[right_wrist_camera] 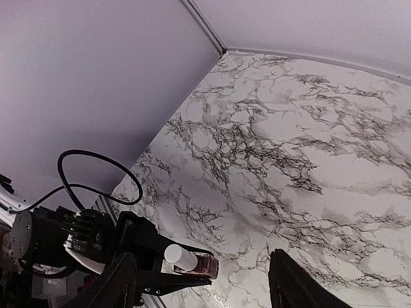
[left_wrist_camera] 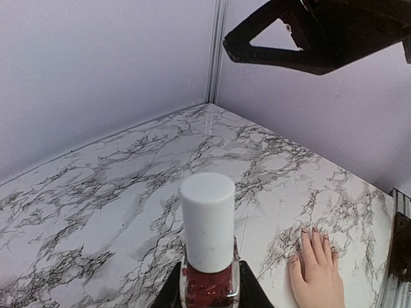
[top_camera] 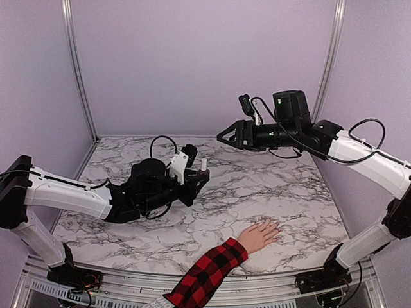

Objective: Paint the nails
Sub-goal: Unscrew the nail polish bottle cap from the nail polish bottle.

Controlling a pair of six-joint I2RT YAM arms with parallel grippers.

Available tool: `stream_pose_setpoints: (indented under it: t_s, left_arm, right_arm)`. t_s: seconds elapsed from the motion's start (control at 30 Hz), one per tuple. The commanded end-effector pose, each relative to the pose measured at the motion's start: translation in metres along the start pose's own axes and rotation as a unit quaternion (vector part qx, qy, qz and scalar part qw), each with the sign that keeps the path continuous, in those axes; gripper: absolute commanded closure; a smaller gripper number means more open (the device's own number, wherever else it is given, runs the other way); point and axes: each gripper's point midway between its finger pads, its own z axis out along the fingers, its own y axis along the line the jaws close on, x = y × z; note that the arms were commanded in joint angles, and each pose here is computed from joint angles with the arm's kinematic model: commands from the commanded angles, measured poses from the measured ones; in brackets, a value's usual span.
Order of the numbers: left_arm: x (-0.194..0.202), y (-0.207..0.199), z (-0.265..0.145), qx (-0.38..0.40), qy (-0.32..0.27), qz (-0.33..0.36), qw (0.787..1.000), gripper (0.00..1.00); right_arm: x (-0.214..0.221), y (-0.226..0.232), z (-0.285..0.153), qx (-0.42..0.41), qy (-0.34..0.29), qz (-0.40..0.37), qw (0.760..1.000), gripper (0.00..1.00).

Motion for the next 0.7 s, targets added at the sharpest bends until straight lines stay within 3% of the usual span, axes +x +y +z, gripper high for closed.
stream_pose_setpoints:
  t_s: [0.0,0.37,0.67]
  left_arm:
    - [-0.011,0.003,0.012,-0.014,-0.007,-0.007,1.0,1.0]
    - [-0.009,-0.006,0.023,0.002,0.003,-0.018,1.0,1.0]
    - [-0.012,-0.006,0.023,0.001,0.0,-0.018,1.0,1.0]
  right_arm:
    - [0.013,0.012,0.019,-0.011,0.009,-0.02,1.0,0.33]
    - [0.04,0.017,0.05,0.002,0.038,-0.039,0.999,0.52]
    - [0.049,0.007,0.058,0.019,0.049,-0.038,0.998,0.61]
